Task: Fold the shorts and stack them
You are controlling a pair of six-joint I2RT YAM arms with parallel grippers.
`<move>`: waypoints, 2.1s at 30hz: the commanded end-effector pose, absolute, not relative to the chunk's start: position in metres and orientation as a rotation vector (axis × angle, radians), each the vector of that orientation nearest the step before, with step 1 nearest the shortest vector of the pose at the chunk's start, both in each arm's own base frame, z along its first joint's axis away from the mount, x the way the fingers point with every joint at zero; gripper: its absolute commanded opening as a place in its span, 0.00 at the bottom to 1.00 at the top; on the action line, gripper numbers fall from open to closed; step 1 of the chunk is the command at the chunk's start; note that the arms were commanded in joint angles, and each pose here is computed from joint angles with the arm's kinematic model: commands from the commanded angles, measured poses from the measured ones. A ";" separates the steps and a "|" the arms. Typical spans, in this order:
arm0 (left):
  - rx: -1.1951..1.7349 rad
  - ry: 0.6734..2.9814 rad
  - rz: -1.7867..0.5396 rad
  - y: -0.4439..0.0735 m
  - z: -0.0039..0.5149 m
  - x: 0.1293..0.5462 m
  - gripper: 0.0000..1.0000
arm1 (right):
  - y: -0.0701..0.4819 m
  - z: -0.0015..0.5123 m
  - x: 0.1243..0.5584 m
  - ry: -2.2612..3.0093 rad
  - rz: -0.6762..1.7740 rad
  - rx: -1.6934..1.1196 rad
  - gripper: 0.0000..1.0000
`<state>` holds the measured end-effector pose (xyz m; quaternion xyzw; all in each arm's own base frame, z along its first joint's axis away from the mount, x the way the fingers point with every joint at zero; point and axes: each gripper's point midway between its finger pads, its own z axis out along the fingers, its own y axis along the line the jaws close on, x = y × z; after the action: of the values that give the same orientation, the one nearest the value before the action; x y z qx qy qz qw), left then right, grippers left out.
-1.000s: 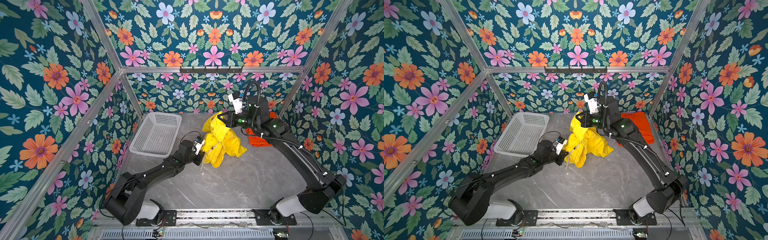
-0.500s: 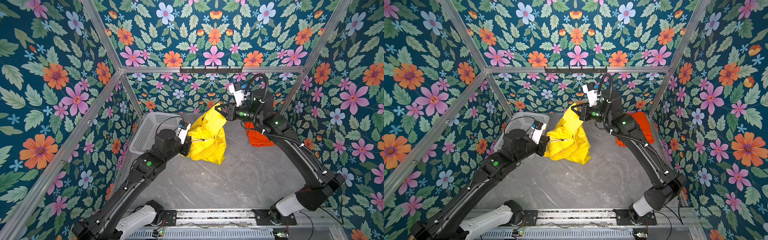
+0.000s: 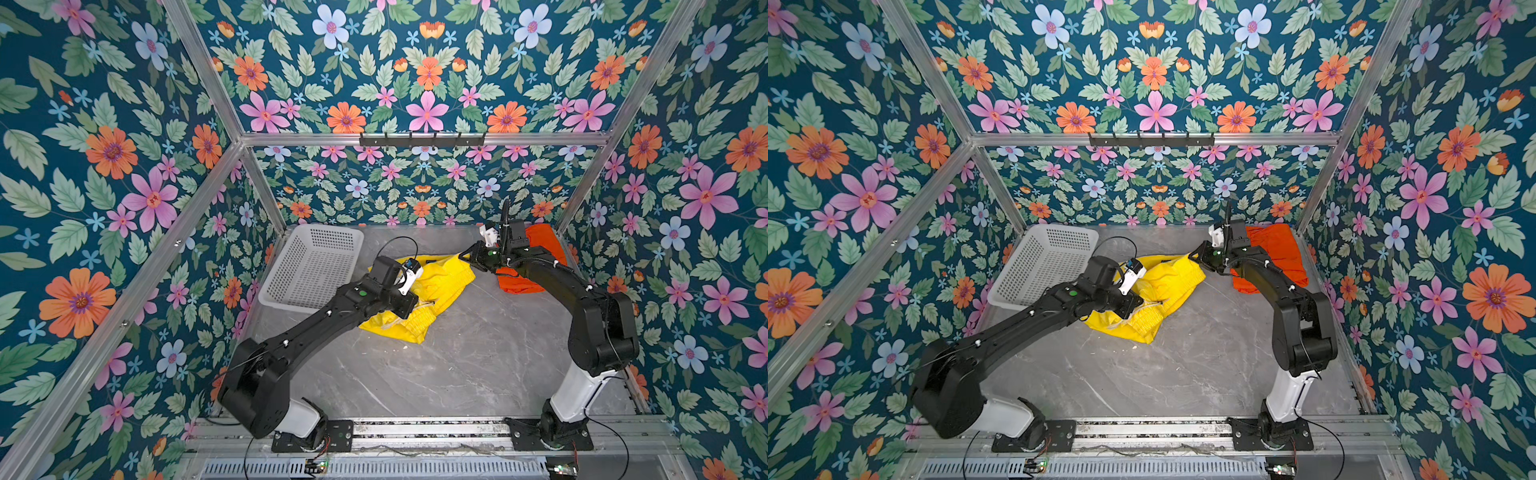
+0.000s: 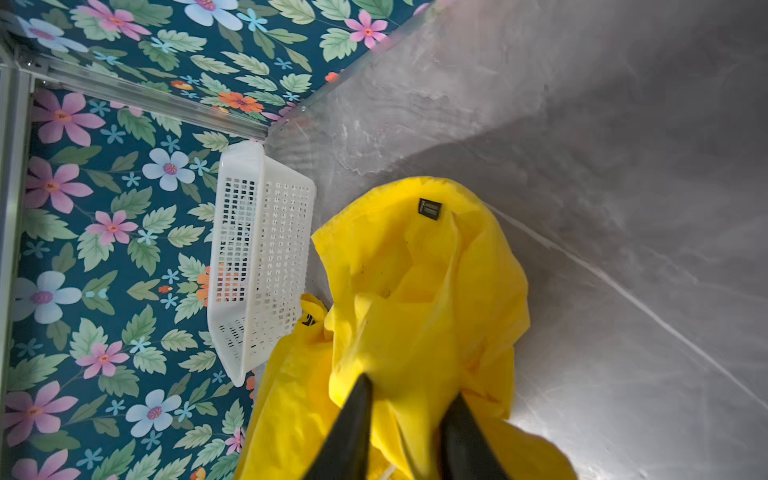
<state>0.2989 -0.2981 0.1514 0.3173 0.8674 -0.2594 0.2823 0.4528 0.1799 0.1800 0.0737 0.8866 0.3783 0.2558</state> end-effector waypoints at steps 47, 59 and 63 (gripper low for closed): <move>0.314 2.485 -1.266 -0.330 0.096 0.367 0.00 | 0.308 0.080 0.297 2.263 1.554 0.500 0.61; 0.313 2.483 -1.265 -0.328 0.100 0.365 0.00 | 0.317 0.083 0.308 2.179 1.633 0.555 0.51; 0.312 2.482 -1.264 -0.327 0.101 0.365 0.00 | 0.309 0.086 0.305 2.201 1.546 0.543 0.52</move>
<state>0.3629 -0.3262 0.0960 0.1076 0.8773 -0.4388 0.1618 0.2999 0.3123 0.0754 0.1915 0.7912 0.5540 0.1742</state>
